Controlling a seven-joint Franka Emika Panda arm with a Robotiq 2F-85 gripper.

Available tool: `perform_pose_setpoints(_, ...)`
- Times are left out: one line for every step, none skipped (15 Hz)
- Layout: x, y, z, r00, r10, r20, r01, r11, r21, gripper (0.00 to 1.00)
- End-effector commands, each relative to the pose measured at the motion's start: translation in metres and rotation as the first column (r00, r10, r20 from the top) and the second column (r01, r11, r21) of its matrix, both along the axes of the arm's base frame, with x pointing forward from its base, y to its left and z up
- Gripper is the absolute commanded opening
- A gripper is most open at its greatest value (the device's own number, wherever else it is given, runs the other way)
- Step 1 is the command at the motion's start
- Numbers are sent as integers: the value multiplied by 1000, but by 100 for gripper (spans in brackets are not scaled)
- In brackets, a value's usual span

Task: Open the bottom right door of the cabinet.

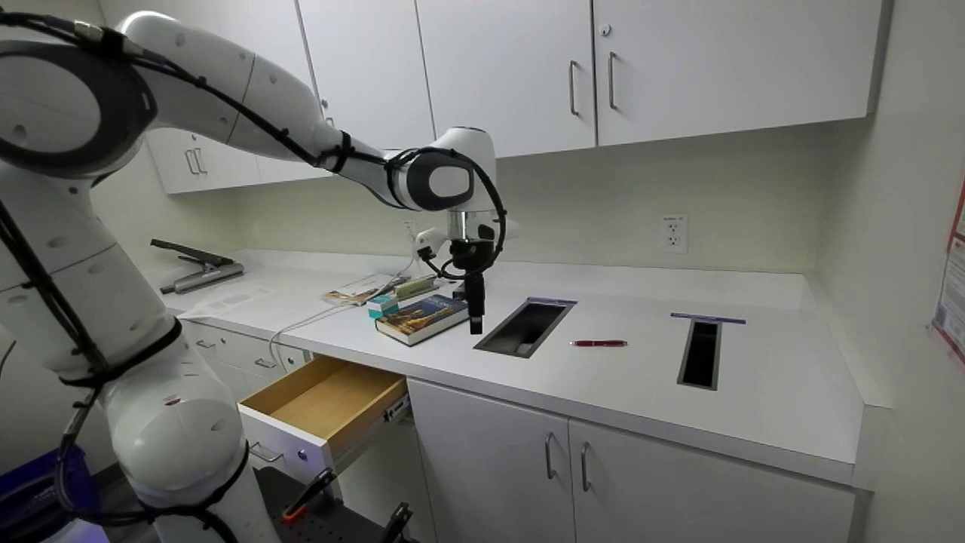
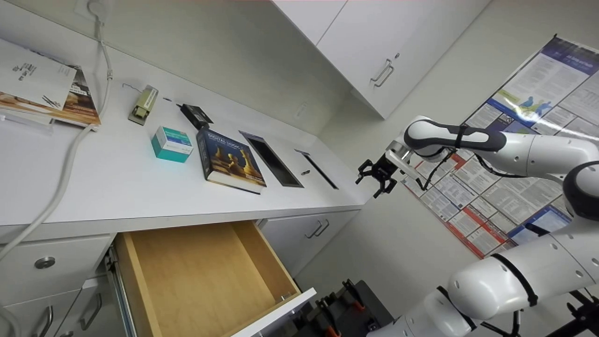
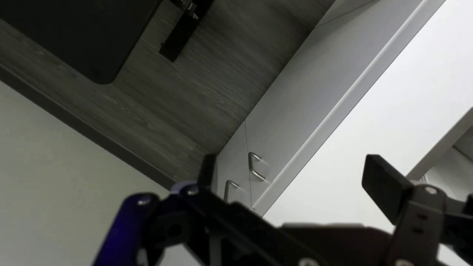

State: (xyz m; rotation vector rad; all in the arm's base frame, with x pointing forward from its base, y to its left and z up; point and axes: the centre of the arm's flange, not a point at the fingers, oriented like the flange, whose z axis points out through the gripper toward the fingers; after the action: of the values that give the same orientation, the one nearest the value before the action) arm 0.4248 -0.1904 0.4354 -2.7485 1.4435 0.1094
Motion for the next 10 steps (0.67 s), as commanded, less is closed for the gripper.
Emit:
perform_pose_setpoints(-33,-47,-29,982,-180,57,177,983,51,100)
perform_pose_setpoints(-44,-62,-42,971,-231,64,227,972,66,100)
perform_pose_setpoints(-54,-76,-58,957,-282,69,276,957,84,100)
perform_pose_setpoints(-64,-85,-72,939,-335,77,327,939,103,100)
perform_pose_setpoints(-74,-94,-91,918,-387,81,375,918,130,100)
perform_pose_setpoints(-82,-99,-108,895,-438,88,422,893,159,100)
perform_pose_setpoints(-89,-102,-124,867,-489,91,467,863,193,100)
perform_pose_setpoints(-94,-100,-136,843,-530,89,498,833,243,100)
perform_pose_setpoints(-91,-102,-110,875,-479,73,460,869,182,100)
perform_pose_setpoints(-95,-102,-120,874,-482,62,464,865,189,100)
